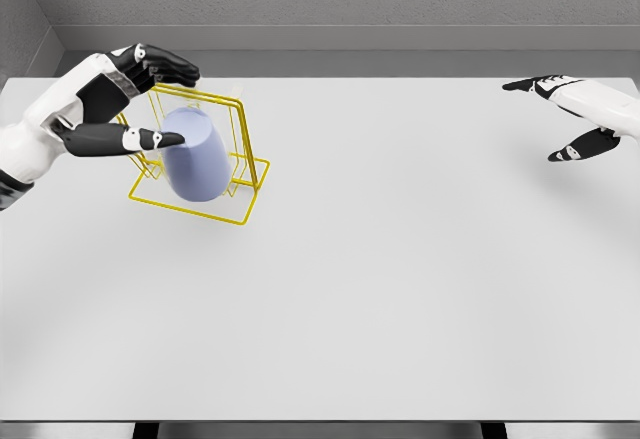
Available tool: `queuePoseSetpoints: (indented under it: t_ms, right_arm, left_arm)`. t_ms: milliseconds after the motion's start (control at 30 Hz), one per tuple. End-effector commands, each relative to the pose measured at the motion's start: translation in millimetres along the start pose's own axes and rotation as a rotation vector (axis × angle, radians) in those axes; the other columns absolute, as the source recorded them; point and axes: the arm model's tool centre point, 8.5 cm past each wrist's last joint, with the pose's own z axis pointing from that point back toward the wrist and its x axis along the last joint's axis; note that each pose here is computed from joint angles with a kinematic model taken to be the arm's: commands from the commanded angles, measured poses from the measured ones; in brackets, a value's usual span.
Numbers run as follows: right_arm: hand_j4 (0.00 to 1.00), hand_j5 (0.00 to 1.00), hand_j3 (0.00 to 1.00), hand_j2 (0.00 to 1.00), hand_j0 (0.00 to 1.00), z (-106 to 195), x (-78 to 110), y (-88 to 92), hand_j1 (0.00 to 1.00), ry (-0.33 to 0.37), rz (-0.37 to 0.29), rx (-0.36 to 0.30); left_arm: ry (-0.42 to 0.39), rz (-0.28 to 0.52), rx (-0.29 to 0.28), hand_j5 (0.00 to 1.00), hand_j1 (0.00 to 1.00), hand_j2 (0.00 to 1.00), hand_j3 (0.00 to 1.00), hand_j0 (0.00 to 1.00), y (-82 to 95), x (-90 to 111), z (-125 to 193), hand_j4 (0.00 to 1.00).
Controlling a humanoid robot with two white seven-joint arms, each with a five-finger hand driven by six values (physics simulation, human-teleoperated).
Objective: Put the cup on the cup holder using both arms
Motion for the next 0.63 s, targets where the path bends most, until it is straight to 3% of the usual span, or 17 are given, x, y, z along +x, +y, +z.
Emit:
queuePoseSetpoints:
  t_ms: [0, 300, 367, 467, 600]
  right_arm:
    - [1.00, 1.00, 1.00, 1.00, 1.00, 0, -0.2, -0.9, 1.00, 0.000, -0.005, -0.005]
    - [1.00, 1.00, 1.00, 1.00, 1.00, 0, -0.2, -0.9, 1.00, 0.000, -0.005, -0.005]
    - [1.00, 1.00, 1.00, 1.00, 1.00, 0, 0.2, -1.1, 1.00, -0.001, -0.005, -0.005]
    - [1.00, 1.00, 1.00, 1.00, 1.00, 0, 0.2, -1.1, 1.00, -0.001, -0.005, -0.005]
    - [1.00, 1.00, 1.00, 1.00, 1.00, -1, 0.8, -0.1, 1.00, -0.003, -0.008, -0.006]
  left_arm:
    - [-0.003, 0.003, 0.000, 0.79, 0.79, 0.79, 0.79, 0.79, 0.2, 1, 0, 0.79]
    - [0.000, -0.002, -0.003, 0.79, 0.79, 0.79, 0.79, 0.79, 1.4, 2, 2, 0.79]
    - [-0.026, -0.012, -0.017, 1.00, 1.00, 1.00, 1.00, 1.00, -0.3, 5, 2, 1.00]
    - [-0.180, -0.120, -0.091, 1.00, 1.00, 1.00, 1.00, 1.00, -14.3, 15, 17, 1.00]
    - [-0.136, -0.154, -0.115, 1.00, 1.00, 1.00, 1.00, 1.00, -10.9, 14, 34, 1.00]
